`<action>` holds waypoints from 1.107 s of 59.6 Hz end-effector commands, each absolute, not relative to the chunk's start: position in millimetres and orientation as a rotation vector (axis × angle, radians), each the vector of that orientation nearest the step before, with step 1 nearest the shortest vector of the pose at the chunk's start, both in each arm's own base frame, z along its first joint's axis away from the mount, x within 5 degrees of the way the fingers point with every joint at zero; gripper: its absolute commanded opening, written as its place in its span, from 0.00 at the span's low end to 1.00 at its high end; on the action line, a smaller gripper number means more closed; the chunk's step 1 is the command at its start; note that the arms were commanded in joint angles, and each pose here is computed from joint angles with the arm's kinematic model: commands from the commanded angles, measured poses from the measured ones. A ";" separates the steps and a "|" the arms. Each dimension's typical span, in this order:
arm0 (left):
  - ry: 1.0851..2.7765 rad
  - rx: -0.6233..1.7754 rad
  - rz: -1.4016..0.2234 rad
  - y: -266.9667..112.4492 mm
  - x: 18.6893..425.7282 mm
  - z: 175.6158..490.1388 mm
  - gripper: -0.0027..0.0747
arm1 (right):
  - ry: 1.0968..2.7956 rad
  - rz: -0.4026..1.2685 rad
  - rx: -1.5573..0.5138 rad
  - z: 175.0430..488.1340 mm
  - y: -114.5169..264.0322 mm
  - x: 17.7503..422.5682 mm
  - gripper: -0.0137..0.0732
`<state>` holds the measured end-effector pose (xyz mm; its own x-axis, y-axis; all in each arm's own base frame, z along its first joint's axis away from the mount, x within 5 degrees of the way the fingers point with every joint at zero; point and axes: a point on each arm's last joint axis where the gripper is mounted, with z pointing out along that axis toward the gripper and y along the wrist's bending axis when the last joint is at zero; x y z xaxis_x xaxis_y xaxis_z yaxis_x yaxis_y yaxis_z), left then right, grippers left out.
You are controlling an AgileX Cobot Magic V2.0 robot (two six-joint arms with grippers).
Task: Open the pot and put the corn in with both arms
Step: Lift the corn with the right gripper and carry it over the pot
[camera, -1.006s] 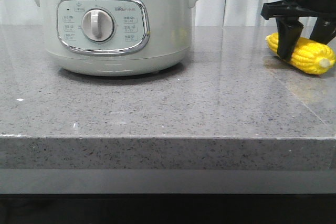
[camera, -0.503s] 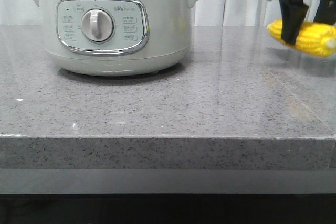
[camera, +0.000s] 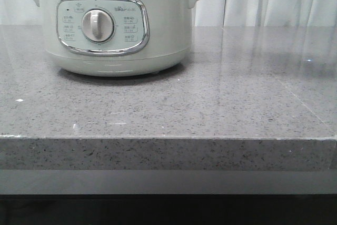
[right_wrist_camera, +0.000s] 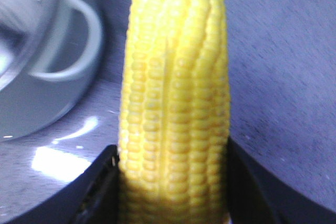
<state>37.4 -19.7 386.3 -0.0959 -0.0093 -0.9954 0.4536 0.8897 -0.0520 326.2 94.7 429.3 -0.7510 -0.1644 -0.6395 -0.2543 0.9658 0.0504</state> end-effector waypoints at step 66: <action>1.463 0.309 -0.438 -19.0 35.5 409.5 0.28 | 1.902 0.531 -0.552 407.2 251.7 359.1 0.50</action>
<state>37.4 -19.7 386.3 -0.0959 -0.0093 -0.9954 0.4536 0.8897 -0.0520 363.7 255.9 372.5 -0.4720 -0.2243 -0.8526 -0.5896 0.7993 0.1161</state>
